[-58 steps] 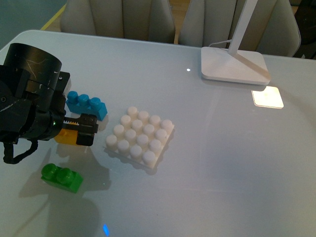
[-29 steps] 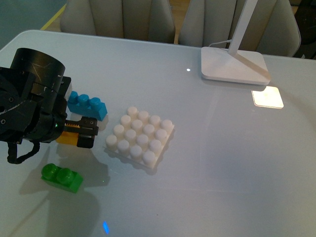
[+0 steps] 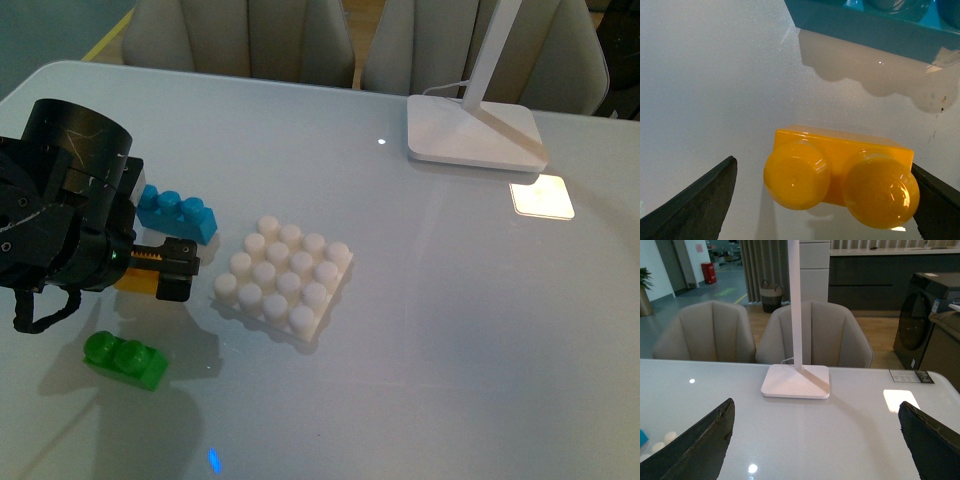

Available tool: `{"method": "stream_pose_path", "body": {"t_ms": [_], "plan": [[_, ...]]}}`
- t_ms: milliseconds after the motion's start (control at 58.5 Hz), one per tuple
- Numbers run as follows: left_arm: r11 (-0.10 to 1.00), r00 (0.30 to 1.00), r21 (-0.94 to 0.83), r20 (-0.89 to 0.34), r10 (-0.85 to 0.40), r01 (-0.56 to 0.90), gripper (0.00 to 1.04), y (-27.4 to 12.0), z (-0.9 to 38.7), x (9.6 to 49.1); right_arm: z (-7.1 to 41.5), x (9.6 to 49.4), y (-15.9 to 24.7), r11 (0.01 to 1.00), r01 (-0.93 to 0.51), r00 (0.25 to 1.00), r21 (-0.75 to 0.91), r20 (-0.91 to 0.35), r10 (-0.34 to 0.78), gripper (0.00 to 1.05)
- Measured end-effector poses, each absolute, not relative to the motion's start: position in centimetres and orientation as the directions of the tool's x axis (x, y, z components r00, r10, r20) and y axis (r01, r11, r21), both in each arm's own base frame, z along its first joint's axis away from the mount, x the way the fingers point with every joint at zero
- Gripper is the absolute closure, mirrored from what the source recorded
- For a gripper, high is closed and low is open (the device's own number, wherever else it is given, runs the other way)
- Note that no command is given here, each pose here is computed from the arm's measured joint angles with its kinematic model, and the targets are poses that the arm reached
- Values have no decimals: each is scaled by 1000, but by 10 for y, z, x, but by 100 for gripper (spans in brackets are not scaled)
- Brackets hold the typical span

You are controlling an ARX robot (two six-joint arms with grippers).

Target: Insert yellow block into base center

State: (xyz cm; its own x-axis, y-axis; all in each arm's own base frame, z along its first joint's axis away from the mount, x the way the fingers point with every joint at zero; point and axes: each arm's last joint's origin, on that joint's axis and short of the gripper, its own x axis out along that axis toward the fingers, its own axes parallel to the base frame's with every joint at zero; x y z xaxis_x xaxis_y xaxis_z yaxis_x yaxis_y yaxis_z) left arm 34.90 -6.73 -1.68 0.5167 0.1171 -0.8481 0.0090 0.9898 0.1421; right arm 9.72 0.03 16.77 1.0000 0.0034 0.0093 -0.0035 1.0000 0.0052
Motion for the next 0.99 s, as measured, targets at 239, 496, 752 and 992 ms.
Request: {"method": "stream_pose_path", "body": {"t_ms": [239, 496, 752, 992], "plan": [[991, 517, 135, -849, 111, 10, 23, -68, -17, 350, 168, 97, 0, 1000, -3, 1000, 5, 9, 3, 9], [991, 522, 132, -846, 109, 7, 35, -68, -16, 352, 168, 97, 0, 1000, -3, 1000, 5, 9, 3, 9], [992, 530, 125, -842, 102, 8, 39, -68, -15, 350, 168, 97, 0, 1000, -3, 1000, 5, 9, 3, 9], [993, 529, 113, -845, 78, 33, 41, -71, -10, 335, 168, 97, 0, 1000, -3, 1000, 5, 9, 3, 9]]}}
